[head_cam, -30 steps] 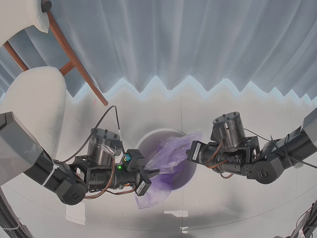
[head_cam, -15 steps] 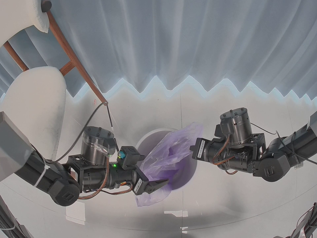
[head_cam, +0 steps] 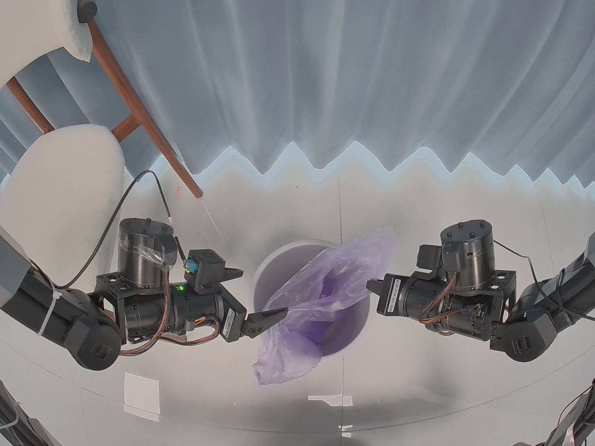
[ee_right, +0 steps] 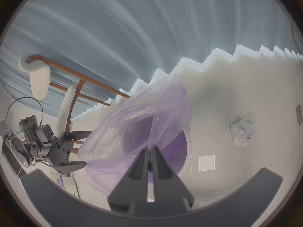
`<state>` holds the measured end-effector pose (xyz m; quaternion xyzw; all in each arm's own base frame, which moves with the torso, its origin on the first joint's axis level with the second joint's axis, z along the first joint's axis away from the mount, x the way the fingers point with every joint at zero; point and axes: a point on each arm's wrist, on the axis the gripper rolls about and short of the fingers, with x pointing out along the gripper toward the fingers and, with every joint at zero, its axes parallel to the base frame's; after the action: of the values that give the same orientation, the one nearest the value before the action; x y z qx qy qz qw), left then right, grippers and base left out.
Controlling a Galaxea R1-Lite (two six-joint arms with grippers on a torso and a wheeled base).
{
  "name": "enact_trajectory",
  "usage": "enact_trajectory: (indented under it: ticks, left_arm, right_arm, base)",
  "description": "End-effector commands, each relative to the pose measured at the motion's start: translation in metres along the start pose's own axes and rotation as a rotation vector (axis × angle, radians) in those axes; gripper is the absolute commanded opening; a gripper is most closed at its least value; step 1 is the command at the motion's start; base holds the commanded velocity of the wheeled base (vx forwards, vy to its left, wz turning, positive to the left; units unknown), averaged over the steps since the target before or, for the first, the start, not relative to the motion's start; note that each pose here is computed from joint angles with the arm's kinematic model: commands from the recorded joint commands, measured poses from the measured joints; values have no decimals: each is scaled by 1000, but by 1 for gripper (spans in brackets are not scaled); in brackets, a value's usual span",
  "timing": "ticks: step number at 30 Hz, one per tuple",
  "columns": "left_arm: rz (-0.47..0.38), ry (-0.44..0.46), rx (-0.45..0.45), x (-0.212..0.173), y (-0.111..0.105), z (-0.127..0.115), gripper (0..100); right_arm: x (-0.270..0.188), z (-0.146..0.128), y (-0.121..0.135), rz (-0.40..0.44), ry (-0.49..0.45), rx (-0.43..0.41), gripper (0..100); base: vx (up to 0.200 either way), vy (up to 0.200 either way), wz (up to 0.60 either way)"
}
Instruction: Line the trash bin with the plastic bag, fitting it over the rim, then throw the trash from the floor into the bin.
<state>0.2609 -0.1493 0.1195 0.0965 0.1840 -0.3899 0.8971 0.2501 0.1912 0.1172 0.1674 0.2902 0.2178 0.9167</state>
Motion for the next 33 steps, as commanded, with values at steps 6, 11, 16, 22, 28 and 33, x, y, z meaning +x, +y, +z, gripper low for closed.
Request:
enact_trajectory:
  ticks: [6,11,16,22,28,33]
  left_arm:
    - [29,41,-24,4,12,-11,100]
    - [27,57,-25,9,13,-15,100]
    - [-18,88,-10,18,0,-21,100]
    - [-2,118,-21,27,4,-29,100]
    - [-13,128,-19,29,1,-31,100]
    - [-10,124,-19,31,3,-30,0]
  right_arm:
    - [-4,3,0,4,-16,3,0]
    - [-5,5,0,8,-21,4,0]
    - [-3,10,3,15,-40,8,0]
    - [-4,17,6,27,-59,7,0]
    - [-3,23,6,28,-80,13,0]
    - [-5,28,5,27,-95,18,0]
  base:
    - [0,0,0]
    - [0,0,0]
    - [0,0,0]
    - [0,0,0]
    - [0,0,0]
    - [0,0,0]
